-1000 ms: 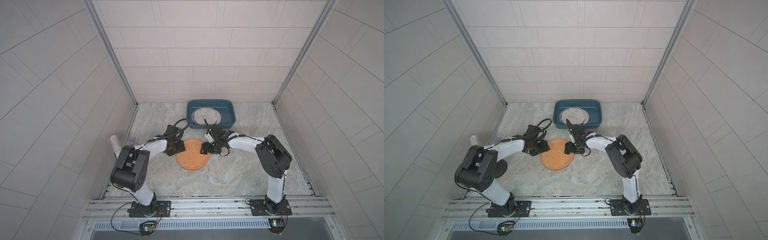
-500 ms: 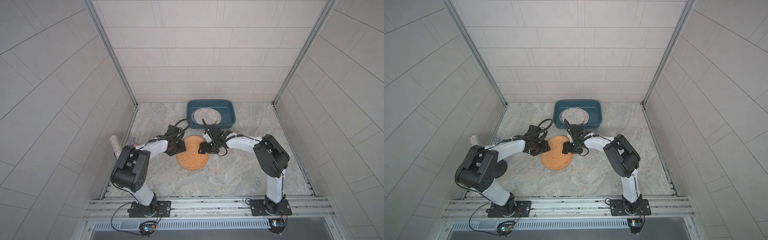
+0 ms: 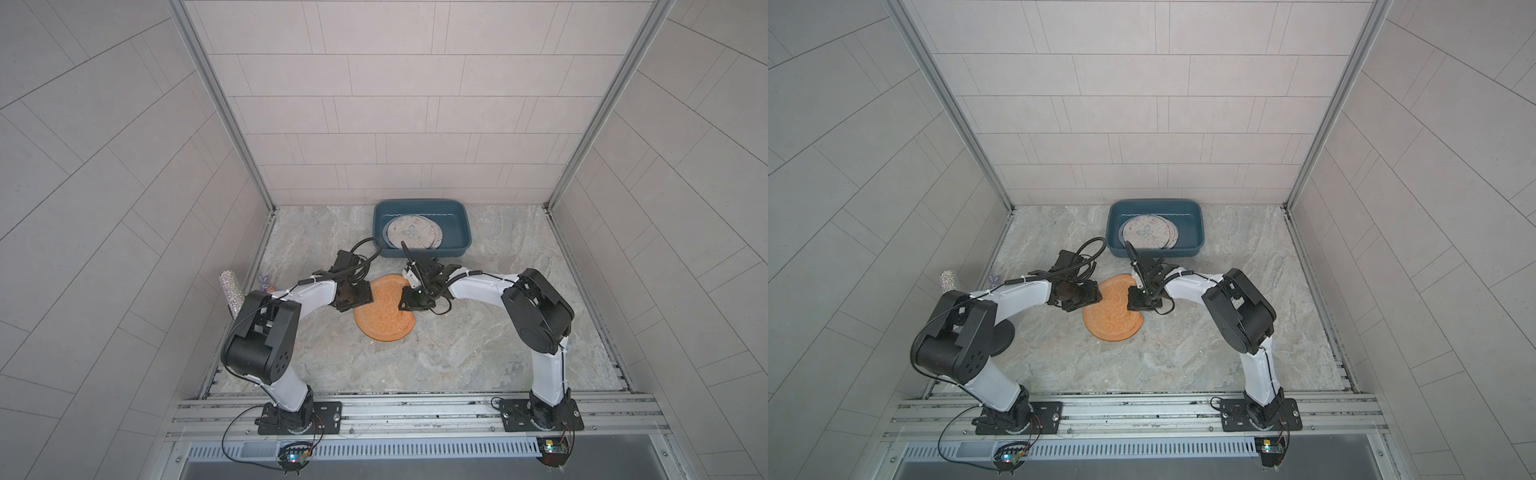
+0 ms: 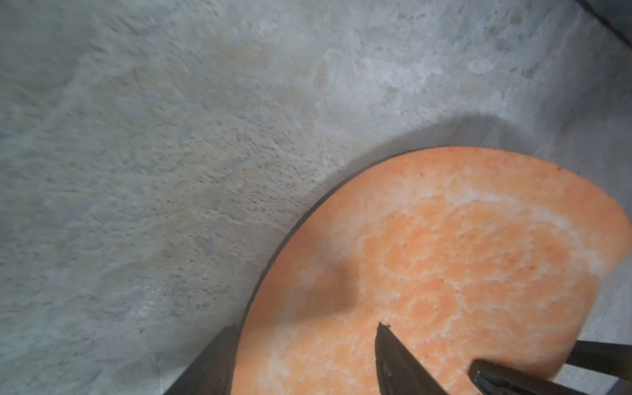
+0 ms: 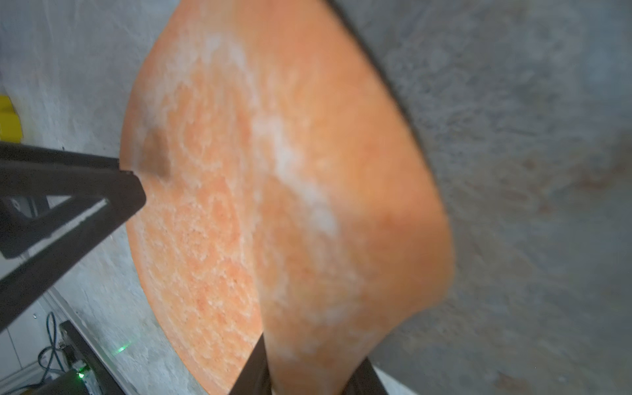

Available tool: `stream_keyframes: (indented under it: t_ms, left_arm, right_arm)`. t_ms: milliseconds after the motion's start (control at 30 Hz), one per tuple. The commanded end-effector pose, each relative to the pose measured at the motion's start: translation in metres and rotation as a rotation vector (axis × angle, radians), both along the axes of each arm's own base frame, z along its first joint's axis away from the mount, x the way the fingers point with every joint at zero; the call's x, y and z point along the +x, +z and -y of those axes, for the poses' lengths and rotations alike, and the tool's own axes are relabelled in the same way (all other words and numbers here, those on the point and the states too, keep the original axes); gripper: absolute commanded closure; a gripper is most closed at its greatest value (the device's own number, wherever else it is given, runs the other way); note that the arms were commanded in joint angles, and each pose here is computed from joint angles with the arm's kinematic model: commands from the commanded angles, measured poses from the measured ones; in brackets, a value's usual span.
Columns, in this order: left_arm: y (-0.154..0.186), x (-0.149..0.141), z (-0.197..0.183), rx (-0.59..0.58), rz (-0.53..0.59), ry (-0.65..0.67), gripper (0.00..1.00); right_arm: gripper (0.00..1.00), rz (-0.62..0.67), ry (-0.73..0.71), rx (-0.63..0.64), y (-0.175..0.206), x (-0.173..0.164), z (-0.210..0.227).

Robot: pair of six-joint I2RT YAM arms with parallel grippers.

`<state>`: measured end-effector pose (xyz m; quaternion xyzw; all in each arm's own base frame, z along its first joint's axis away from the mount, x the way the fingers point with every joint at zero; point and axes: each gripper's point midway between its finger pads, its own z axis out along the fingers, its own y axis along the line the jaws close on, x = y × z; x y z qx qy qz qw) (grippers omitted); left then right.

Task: Put the coasters into the storage box
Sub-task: Pick up the coaster from the center of the board.

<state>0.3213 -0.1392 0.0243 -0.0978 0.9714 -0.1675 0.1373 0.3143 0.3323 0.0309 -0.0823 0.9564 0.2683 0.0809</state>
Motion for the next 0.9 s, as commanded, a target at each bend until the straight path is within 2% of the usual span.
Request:
stream_keyframes:
  t_ms: [0,233,567,867]
  left_arm:
    - [-0.029,-0.041,0.007,-0.022,-0.170,-0.027,0.31]
    - [-0.011,-0.033,0.013,-0.061,-0.134,-0.021,0.25]
    - [0.024,-0.015,0.026,-0.162,-0.040,-0.023,0.13]
    - [0.031,-0.013,0.030,-0.195,-0.021,-0.028,0.09]
  right_arm:
    - [0.82,-0.052,0.009,-0.049,-0.017,-0.016,0.008]
    - [0.94,-0.004,-0.006,-0.026,0.021,-0.014,0.027]
    - [0.96,0.078,-0.040,0.027,0.101,-0.005,0.073]
    - [0.96,0.204,-0.150,0.132,0.174,0.045,0.107]
